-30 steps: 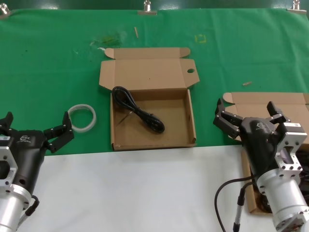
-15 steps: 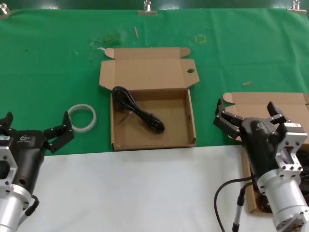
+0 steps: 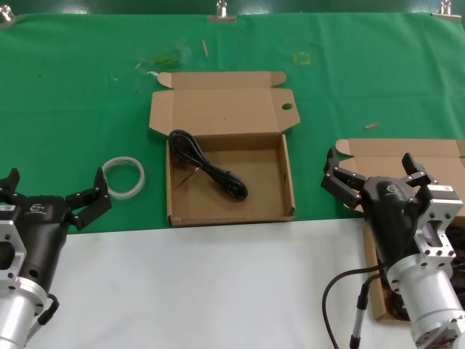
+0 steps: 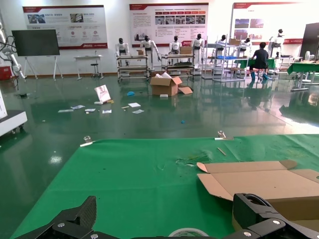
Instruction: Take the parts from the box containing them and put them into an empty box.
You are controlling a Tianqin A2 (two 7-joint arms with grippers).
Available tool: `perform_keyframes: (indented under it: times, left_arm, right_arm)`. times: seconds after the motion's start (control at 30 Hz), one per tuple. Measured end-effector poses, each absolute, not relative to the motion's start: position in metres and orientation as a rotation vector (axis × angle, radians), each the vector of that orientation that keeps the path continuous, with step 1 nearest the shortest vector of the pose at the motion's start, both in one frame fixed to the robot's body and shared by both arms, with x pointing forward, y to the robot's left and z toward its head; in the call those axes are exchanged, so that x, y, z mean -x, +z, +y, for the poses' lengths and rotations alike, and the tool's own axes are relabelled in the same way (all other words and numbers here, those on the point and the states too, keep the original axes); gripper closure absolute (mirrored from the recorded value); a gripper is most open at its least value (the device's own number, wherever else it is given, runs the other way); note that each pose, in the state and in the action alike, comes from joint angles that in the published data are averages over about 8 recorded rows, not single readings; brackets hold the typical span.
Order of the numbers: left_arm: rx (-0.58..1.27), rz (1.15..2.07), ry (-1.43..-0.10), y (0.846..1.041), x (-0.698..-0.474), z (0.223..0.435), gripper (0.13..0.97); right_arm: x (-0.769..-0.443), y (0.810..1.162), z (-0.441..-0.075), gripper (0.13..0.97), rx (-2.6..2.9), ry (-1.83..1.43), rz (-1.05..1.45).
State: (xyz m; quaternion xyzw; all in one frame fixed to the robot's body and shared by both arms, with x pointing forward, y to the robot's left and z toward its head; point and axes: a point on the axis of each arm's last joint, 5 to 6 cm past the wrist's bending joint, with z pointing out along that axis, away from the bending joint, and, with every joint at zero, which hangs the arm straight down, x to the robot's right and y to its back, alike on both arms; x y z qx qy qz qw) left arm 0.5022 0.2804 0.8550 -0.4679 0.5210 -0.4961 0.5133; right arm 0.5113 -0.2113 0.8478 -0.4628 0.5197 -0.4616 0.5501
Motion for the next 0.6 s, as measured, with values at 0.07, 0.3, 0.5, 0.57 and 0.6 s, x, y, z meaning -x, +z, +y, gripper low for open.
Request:
perform_keyframes:
  times: [0.07, 0.3, 0.5, 0.57, 0.6]
  left_arm:
    - [1.125, 1.253, -1.193, 0.855, -0.5022, 0.2804, 0.132]
    - [1.125, 1.253, -1.193, 0.855, -0.5022, 0.2804, 0.132]
    - [1.125, 1.253, -1.193, 0.855, -0.5022, 0.2804, 0.132]
    - [1.125, 1.253, -1.193, 0.855, -0.5022, 0.2804, 0.132]
    - [1.125, 1.253, -1.193, 0.855, -0.5022, 0.2804, 0.132]
  right_arm:
    - [-0.5113, 0.8478, -0.2113, 0.13, 1.095, -1.093, 1.23]
    - [-0.5113, 0.8478, -0.2113, 0.13, 1.095, -1.093, 1.23]
    - [-0.5113, 0.8478, -0.2113, 0.13, 1.095, -1.093, 1.23]
    - [-0.5113, 0.8478, -0.2113, 0.13, 1.095, -1.093, 1.23]
    - [-0.5113, 0.8478, -0.2113, 0.13, 1.095, -1.093, 1.23]
